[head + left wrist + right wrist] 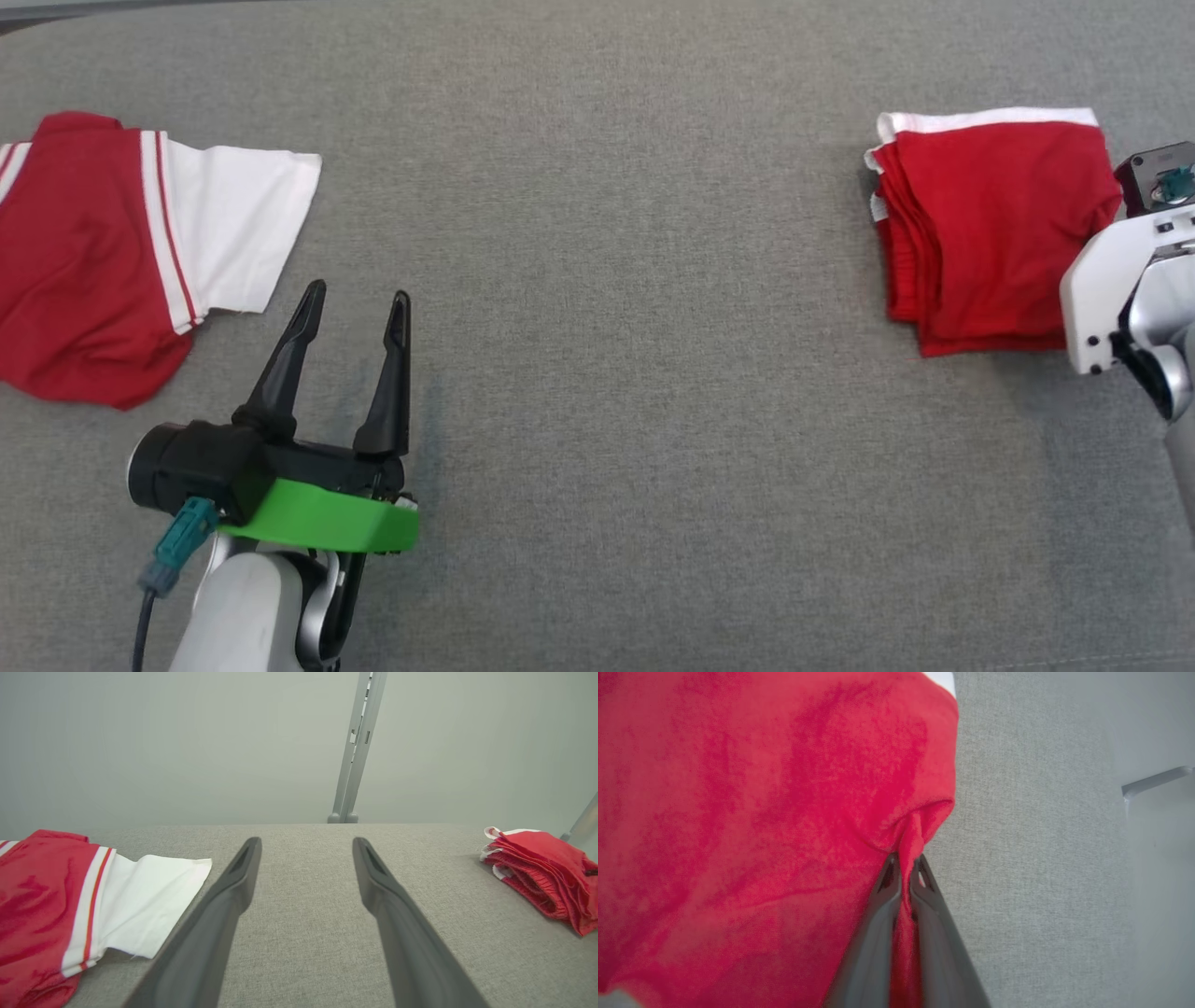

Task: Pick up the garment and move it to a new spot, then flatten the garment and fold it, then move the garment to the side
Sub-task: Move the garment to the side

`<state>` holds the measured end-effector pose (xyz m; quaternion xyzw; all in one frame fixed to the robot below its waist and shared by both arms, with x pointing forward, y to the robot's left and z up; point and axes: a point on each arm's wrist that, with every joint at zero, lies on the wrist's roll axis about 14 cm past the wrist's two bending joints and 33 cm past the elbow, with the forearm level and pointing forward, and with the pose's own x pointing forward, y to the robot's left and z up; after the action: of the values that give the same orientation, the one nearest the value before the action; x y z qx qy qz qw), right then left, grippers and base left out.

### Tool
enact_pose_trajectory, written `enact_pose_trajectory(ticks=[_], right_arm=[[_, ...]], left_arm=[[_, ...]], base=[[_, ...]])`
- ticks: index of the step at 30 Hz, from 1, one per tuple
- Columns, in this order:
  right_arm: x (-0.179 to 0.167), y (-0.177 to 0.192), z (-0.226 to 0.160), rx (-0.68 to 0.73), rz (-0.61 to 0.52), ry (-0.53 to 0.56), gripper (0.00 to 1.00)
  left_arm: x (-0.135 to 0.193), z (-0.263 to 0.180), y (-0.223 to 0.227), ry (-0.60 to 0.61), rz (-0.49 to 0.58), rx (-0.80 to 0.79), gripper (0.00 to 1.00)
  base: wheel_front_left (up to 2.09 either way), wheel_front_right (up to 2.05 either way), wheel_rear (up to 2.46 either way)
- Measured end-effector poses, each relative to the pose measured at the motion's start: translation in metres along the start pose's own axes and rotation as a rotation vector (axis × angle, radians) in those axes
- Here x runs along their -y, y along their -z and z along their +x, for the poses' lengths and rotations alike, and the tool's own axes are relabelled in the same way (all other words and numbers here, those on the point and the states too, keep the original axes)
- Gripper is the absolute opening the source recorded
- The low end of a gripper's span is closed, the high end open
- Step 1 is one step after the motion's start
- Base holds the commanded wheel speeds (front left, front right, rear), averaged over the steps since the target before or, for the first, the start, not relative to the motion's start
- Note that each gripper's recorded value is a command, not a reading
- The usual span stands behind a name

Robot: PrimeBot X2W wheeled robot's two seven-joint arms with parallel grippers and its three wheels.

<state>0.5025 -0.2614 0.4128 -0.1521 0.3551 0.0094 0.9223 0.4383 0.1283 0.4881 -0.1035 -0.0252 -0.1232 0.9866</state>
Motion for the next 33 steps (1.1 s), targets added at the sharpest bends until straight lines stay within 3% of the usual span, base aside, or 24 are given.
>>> enact_pose_trajectory(ticks=[11,16,25,26,27,28,29,33], right_arm=[[0.093,0.038,0.018,-0.100,-0.112,0.200,0.00],[0.135,0.043,0.021,-0.123,-0.230,0.280,0.00],[0.174,0.045,0.036,-0.142,-0.248,0.360,0.00],[0.176,0.049,0.037,-0.160,-0.247,0.365,0.32],[0.177,0.052,0.038,-0.164,-0.236,0.367,0.86],[0.177,0.054,0.040,-0.170,-0.229,0.368,0.85],[0.177,0.057,0.041,-0.178,-0.226,0.368,0.99],[0.177,0.049,0.041,-0.119,-0.217,0.375,1.00]], left_arm=[[0.008,0.030,0.032,0.091,0.010,-0.051,1.00],[0.001,0.033,0.046,0.098,0.025,-0.079,1.00],[-0.007,0.034,0.066,0.102,0.046,-0.121,1.00],[-0.006,0.035,0.066,0.105,0.050,-0.123,1.00],[-0.006,0.035,0.067,0.107,0.052,-0.123,1.00],[-0.005,0.035,0.067,0.107,0.051,-0.124,1.00],[-0.006,0.034,0.067,0.108,0.054,-0.125,1.00],[-0.005,0.034,0.062,0.106,0.057,-0.114,1.00]], base=[[0.00,0.00,0.00],[0.00,0.00,0.00],[0.00,0.00,0.00],[0.00,0.00,0.00],[0.00,0.00,0.00],[0.00,0.00,0.00],[0.00,0.00,0.00],[0.00,0.00,0.00]])
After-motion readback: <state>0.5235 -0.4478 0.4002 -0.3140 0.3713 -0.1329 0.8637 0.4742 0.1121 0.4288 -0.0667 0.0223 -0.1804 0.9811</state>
